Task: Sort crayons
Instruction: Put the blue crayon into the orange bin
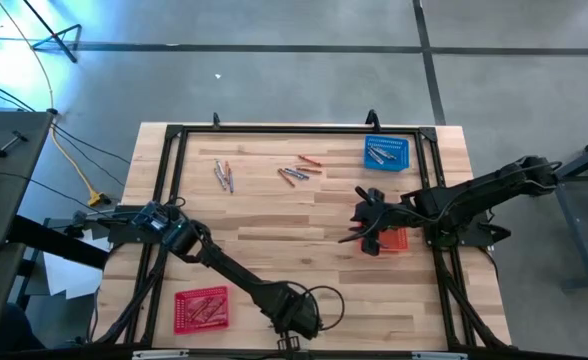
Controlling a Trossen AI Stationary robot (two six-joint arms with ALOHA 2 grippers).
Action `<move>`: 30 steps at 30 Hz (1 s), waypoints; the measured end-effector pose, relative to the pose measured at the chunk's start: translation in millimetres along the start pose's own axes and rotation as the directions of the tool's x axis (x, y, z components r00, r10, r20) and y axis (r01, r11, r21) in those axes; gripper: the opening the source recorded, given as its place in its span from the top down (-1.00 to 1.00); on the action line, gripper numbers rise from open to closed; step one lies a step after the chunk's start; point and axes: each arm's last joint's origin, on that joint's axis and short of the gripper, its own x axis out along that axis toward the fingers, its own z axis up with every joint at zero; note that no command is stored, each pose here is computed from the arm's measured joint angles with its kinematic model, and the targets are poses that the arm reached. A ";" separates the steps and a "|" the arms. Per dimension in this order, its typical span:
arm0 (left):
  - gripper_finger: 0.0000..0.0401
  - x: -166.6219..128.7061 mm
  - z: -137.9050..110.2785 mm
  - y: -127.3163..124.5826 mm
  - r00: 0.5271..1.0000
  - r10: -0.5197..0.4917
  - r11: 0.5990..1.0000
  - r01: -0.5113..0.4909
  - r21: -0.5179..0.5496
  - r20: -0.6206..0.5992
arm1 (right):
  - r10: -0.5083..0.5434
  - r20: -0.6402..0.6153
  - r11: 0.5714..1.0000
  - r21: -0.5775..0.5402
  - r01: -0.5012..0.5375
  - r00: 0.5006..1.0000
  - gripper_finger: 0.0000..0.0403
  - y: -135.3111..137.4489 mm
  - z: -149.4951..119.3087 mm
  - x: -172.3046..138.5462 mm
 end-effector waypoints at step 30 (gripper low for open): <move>1.00 -219.2 -27.3 27.9 0.332 0.593 0.763 -0.522 -0.380 0.734 | -0.119 0.355 0.982 0.181 0.057 0.927 0.42 -43.5 -22.9 -114.2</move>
